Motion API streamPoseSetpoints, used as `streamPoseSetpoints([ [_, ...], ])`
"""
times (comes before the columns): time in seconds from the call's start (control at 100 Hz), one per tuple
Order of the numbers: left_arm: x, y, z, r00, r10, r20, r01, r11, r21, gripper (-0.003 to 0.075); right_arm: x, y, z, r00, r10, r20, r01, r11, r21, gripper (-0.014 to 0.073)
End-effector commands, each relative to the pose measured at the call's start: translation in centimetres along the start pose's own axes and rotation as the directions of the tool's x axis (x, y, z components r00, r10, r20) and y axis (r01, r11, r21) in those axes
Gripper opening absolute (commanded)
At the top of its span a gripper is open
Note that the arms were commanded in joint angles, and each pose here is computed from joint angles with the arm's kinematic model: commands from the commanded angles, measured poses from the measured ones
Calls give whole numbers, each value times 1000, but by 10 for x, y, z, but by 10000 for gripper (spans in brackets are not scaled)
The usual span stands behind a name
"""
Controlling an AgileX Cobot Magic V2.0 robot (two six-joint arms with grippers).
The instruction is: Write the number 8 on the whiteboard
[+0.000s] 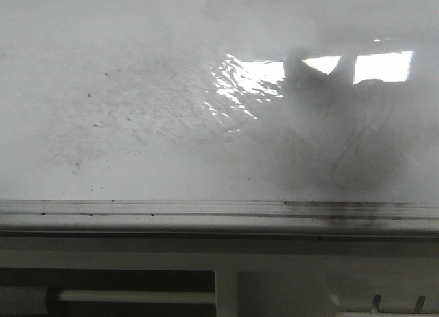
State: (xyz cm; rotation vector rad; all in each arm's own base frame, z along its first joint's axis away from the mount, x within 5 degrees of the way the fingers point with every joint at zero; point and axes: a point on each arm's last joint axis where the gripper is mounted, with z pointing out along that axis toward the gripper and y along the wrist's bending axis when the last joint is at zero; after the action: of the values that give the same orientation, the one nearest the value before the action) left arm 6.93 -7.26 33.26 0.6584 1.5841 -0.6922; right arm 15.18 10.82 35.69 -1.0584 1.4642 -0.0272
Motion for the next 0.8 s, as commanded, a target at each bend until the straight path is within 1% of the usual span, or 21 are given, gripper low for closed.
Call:
streamPoseSetpoints([
  [0.0, -12, 0, -2, 997, -53, 58, 54, 999, -3, -20, -10, -18, 2, 991, 40, 129, -57, 991, 125, -43],
  [0.06, -12, 0, -2, 997, -57, 59, 57, 998, -1, -20, -7, -22, 7, 989, 84, 125, -101, 985, 141, -43],
  [0.14, -12, -1, -2, 997, -57, 59, 57, 998, 0, -20, -2, -24, 14, 988, 112, 102, -126, 981, 146, -43],
  [0.33, -11, -1, -2, 997, -57, 57, 57, 998, 2, -20, 9, -19, 33, 988, 150, 34, -153, 982, 110, -43],
  [0.45, -11, -1, -2, 997, -57, 57, 57, 998, 2, -20, 16, -15, 47, 988, 154, -8, -153, 984, 87, -43],
  [0.55, -11, -1, -2, 997, -57, 56, 57, 998, 3, -20, 22, -11, 56, 983, 182, -38, -179, 981, 70, -43],
  [0.71, -11, -2, -2, 997, -57, 50, 56, 998, 14, -20, 23, 0, 58, 981, 174, -91, -174, 985, 3, -43],
  [0.79, -11, -2, -2, 997, -57, 48, 56, 998, 18, -20, 22, 0, 52, 978, 179, -105, -180, 984, -3, -43],
])
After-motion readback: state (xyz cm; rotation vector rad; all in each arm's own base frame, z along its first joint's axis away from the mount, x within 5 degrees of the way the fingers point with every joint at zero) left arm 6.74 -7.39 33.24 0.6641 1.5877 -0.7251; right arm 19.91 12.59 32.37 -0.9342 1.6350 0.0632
